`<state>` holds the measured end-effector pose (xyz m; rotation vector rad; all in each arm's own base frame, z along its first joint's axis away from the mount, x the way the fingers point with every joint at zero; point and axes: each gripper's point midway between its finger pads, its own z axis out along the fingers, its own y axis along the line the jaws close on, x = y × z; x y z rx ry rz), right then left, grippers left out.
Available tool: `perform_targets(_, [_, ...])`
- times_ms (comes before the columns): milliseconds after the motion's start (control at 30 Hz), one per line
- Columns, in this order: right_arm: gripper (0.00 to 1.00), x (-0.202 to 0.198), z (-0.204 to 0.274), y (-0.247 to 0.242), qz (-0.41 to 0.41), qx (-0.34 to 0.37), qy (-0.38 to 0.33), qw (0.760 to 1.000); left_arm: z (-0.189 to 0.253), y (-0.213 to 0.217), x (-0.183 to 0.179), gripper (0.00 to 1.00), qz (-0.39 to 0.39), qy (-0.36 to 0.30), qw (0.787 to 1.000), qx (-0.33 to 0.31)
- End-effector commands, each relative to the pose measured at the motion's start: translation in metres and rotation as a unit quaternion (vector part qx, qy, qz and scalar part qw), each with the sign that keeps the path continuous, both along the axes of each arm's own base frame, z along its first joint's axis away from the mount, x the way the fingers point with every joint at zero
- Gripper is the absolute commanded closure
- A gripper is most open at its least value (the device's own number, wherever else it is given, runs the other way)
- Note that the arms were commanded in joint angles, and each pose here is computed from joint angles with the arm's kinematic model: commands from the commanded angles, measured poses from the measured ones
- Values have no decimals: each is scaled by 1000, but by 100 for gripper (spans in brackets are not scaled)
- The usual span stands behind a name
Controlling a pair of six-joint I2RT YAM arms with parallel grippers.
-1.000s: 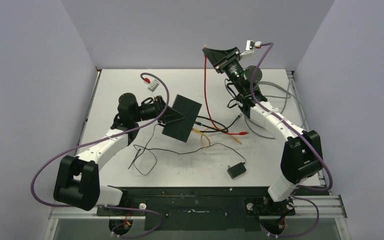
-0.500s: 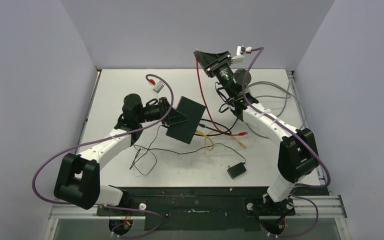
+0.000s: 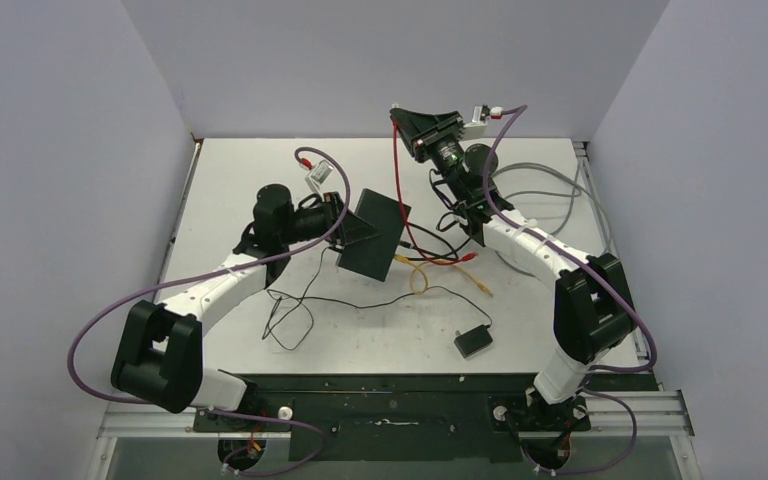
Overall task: Pull the plug from the switch port
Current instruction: Place the connector at the center of the board.
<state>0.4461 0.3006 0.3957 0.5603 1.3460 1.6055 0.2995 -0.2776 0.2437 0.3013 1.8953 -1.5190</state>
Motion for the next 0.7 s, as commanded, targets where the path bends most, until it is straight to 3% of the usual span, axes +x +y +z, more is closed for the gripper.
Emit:
perform_targets(0, [95, -16, 48, -4, 7, 57, -53, 997, 53, -13, 8, 100, -4, -85, 996, -31])
perform_targets(667, [95, -14, 105, -25, 11, 165, -93, 982, 43, -40, -12, 100, -35, -77, 996, -8])
